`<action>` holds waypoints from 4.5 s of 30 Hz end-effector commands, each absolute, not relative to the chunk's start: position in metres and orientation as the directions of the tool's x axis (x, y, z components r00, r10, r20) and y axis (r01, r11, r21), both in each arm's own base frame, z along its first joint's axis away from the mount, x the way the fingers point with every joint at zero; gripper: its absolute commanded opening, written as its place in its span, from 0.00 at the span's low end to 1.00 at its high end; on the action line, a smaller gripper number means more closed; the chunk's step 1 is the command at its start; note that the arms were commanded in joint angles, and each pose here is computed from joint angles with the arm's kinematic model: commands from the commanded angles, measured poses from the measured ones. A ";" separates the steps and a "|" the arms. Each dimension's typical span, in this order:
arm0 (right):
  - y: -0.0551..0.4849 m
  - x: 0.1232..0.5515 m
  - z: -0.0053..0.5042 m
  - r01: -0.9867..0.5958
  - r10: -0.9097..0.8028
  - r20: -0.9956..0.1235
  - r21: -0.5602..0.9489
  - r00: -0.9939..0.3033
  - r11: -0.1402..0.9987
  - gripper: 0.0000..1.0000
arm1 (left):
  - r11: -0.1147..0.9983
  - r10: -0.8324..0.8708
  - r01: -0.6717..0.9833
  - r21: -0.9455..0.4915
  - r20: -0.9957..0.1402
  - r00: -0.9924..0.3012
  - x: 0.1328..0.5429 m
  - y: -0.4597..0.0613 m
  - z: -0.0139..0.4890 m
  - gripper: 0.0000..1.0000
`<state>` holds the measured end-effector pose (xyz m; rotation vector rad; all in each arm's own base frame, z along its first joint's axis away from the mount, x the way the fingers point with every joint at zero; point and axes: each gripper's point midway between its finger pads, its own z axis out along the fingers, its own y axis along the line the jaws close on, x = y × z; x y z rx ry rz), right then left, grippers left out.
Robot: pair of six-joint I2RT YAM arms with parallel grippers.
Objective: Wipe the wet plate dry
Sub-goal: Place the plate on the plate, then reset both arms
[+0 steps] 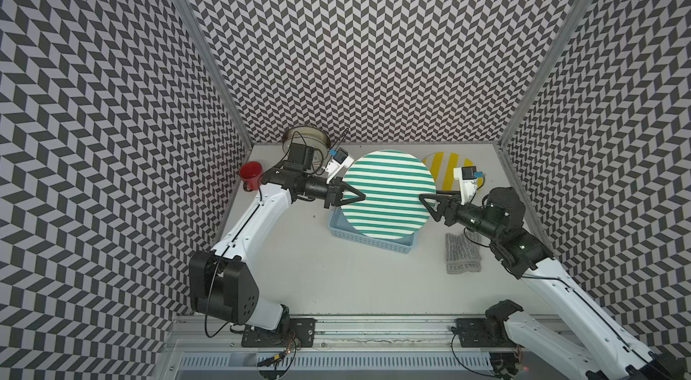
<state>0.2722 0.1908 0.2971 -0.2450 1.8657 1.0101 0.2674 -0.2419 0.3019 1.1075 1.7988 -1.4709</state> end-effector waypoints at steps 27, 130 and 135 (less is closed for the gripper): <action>0.151 0.286 0.369 -0.587 0.500 -0.794 0.598 -0.345 0.545 0.00 | 0.383 0.201 0.886 -0.263 -0.912 -0.357 0.321 -0.220 0.352 1.00; -0.044 0.345 0.233 0.249 0.357 -0.930 0.328 -0.081 0.911 1.00 | 0.998 0.040 0.055 0.040 -0.999 0.005 0.369 -0.010 0.166 1.00; -0.043 0.346 0.219 0.266 0.210 -0.977 0.195 -0.028 0.944 1.00 | 1.000 0.002 -0.031 0.002 -1.000 -0.016 0.381 0.005 0.151 1.00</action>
